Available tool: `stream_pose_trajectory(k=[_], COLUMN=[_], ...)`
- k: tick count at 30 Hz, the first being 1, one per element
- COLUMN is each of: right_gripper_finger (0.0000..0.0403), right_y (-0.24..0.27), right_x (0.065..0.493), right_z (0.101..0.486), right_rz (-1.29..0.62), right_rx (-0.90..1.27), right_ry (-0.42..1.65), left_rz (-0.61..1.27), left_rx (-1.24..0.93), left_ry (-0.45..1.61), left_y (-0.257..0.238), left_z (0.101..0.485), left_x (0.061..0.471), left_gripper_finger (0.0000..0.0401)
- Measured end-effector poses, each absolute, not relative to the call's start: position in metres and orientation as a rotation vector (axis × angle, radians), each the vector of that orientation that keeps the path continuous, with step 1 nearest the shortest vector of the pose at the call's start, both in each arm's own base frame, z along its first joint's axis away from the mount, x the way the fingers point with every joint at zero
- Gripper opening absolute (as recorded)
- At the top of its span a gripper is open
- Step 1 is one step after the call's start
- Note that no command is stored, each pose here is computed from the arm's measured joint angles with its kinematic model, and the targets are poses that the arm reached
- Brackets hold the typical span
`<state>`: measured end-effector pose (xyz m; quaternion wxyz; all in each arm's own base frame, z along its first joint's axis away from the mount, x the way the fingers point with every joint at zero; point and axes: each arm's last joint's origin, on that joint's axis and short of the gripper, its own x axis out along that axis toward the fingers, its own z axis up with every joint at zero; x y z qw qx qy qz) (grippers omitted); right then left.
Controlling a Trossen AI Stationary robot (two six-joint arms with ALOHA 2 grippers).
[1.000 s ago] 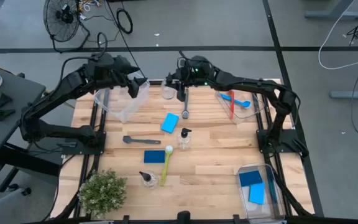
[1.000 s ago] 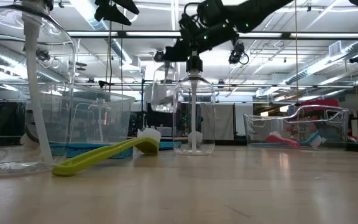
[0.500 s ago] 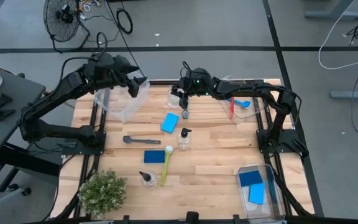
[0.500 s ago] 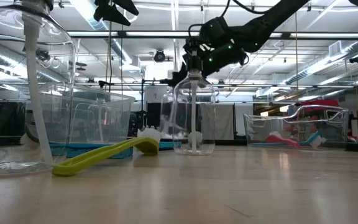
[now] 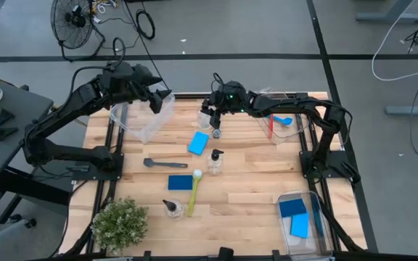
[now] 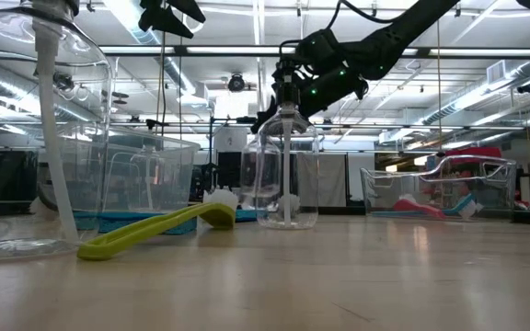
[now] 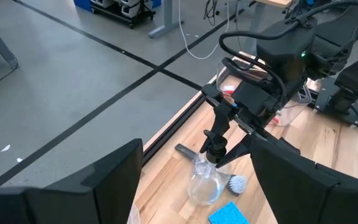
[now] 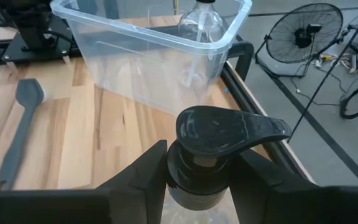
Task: Pick & Place Kitchen Sink Supplies
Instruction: Put the transparent bottle spray into the transparent container
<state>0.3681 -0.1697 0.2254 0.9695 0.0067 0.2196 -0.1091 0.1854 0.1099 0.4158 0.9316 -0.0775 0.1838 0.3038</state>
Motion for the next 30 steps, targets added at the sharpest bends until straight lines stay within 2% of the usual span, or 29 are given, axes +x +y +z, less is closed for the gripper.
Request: stream_pose_trajectory(k=[9,19,24,30], right_gripper_finger=[0.0141,0.0160,0.0179,0.0228], right_y=[-0.1692,-0.1691,-0.1689,-0.1690], right_x=[0.3673,0.3673,0.3673,0.3674], right_z=[0.2236,0.2235,0.2239,0.2241], right_rz=[-0.222,-0.223,-0.230,-0.230], right_rx=[0.063,0.071,0.111,0.106], right_ry=[0.457,0.458,0.452,0.450], left_rz=[0.606,0.603,0.603,0.602], left_rx=[-0.163,-0.163,-0.163,-0.162], left_ry=[0.375,0.376,0.376,0.376], left_y=[0.1095,0.1093,0.1093,0.1093], left_z=[0.4158,0.4158,0.4158,0.4158], left_x=[0.1857,0.1858,0.1858,0.1858], left_gripper_finger=[0.0305,0.0305,0.0305,0.0305])
